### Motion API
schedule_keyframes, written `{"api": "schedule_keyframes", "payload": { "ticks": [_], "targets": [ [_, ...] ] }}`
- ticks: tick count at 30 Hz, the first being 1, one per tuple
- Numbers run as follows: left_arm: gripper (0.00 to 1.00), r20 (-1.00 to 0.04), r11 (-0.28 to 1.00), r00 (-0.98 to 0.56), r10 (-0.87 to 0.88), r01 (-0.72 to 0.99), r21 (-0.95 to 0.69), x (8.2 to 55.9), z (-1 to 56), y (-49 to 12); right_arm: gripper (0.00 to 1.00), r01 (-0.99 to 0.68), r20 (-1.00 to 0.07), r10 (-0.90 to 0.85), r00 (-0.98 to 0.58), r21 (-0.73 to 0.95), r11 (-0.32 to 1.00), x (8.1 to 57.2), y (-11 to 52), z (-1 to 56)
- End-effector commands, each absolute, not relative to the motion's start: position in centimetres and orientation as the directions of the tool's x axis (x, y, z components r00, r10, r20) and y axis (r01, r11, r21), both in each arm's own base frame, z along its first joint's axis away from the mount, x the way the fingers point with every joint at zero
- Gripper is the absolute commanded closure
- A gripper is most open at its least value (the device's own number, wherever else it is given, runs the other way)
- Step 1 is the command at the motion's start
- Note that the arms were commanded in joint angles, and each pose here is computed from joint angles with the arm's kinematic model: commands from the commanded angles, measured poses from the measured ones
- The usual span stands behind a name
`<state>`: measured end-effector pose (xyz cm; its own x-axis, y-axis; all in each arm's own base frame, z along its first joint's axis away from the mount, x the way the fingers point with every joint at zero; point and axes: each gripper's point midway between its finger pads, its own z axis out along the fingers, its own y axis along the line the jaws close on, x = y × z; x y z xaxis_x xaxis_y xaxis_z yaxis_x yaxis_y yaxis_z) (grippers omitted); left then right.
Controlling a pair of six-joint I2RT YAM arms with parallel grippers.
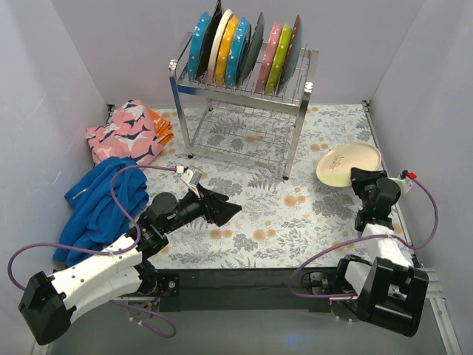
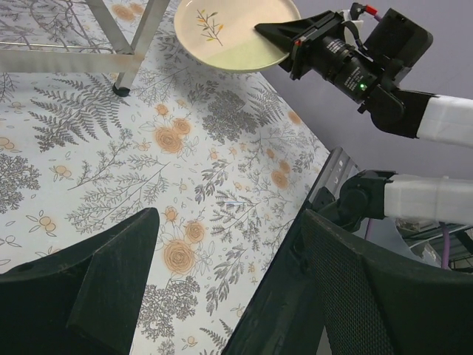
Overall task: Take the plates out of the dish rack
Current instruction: Place the plate at the corner of the board.
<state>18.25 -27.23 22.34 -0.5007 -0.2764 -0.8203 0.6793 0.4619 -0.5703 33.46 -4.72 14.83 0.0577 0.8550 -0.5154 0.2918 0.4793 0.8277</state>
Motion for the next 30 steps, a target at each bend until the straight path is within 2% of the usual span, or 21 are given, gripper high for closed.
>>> {"api": "schedule_keyframes", "payload": {
  "ticks": [1, 6, 7, 12, 23, 30],
  "targets": [
    [0.23, -0.834, 0.442, -0.476, -0.281, 0.707, -0.552, 17.9, 23.3, -27.3, 0.99, -0.098, -0.554, 0.808, 0.203, 0.809, 0.579, 36.5, -4.1, 25.9],
    [0.23, -0.834, 0.442, -0.476, -0.281, 0.707, -0.552, 17.9, 23.2, -27.3, 0.99, -0.176, -0.547, 0.812, 0.204, 0.795, 0.58, 39.3, -4.3, 26.3],
    [0.23, -0.833, 0.442, -0.478, -0.278, 0.707, -0.553, 18.0, 23.1, -27.4, 0.99, -0.155, -0.528, 0.829, 0.187, 0.817, 0.555, 40.2, -4.6, 24.9],
    [0.23, -0.831, 0.438, -0.491, -0.26, 0.707, -0.555, 18.0, 22.7, -27.8, 0.99, -0.245, -0.457, 0.867, 0.2, 0.833, 0.495, 44.7, -6.0, 26.1],
    [0.23, -0.835, 0.443, -0.488, -0.255, 0.709, -0.549, 18.1, 22.4, -27.8, 0.95, -0.191, -0.309, 0.939, 0.154, 0.923, 0.335, 53.8, -8.9, 20.2],
    [0.24, -0.836, 0.456, -0.494, -0.238, 0.703, -0.545, 18.5, 21.8, -28.1, 0.95, -0.114, -0.33, 0.938, 0.107, 0.933, 0.341, 58.3, -8.8, 18.0]
  ]
}}
